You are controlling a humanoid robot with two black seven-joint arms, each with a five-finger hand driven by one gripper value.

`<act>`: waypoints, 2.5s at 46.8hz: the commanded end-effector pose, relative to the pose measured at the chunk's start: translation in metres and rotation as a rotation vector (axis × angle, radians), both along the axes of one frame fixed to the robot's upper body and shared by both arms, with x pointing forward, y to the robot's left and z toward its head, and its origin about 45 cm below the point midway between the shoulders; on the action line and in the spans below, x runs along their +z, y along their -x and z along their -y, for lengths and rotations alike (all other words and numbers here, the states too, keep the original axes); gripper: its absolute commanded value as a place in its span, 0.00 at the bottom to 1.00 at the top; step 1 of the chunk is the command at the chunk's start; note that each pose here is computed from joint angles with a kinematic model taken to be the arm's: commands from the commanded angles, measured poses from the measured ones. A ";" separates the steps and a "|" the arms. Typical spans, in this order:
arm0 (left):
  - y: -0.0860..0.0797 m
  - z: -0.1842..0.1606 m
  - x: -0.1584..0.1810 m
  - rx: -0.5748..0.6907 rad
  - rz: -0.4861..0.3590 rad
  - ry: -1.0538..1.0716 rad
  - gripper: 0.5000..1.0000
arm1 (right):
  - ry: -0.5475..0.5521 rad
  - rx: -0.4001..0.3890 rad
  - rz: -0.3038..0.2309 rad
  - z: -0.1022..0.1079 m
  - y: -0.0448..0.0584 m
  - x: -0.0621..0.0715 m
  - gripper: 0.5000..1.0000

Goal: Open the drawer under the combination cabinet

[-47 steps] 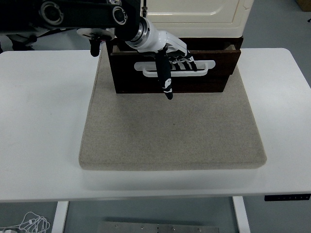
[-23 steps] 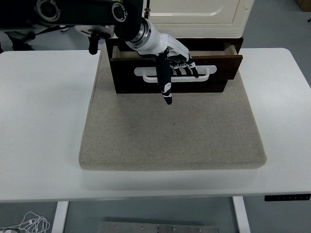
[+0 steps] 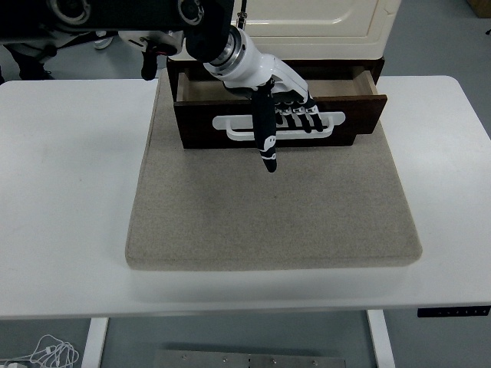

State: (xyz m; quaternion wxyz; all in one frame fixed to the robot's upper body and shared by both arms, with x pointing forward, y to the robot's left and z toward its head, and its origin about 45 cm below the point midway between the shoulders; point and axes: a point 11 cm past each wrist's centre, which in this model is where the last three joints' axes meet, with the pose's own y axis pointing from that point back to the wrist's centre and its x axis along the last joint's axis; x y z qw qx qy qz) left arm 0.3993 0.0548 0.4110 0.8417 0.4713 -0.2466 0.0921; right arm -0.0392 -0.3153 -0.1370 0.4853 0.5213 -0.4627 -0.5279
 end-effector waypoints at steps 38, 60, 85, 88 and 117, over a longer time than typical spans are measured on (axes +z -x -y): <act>0.013 0.011 0.014 -0.063 -0.034 0.020 1.00 | 0.000 0.000 0.000 0.000 0.000 0.000 0.85; 0.012 0.027 0.092 -0.092 0.061 0.266 1.00 | 0.000 0.000 0.000 0.000 0.000 0.000 0.85; -0.043 -0.050 0.292 0.144 0.347 1.065 1.00 | 0.000 0.000 0.000 0.000 0.000 0.000 0.85; -0.050 -0.068 0.305 0.207 0.376 1.150 1.00 | 0.000 0.000 0.000 0.000 0.000 0.000 0.85; -0.108 -0.251 0.273 0.718 0.319 1.664 1.00 | 0.000 0.000 0.000 0.000 0.000 0.000 0.85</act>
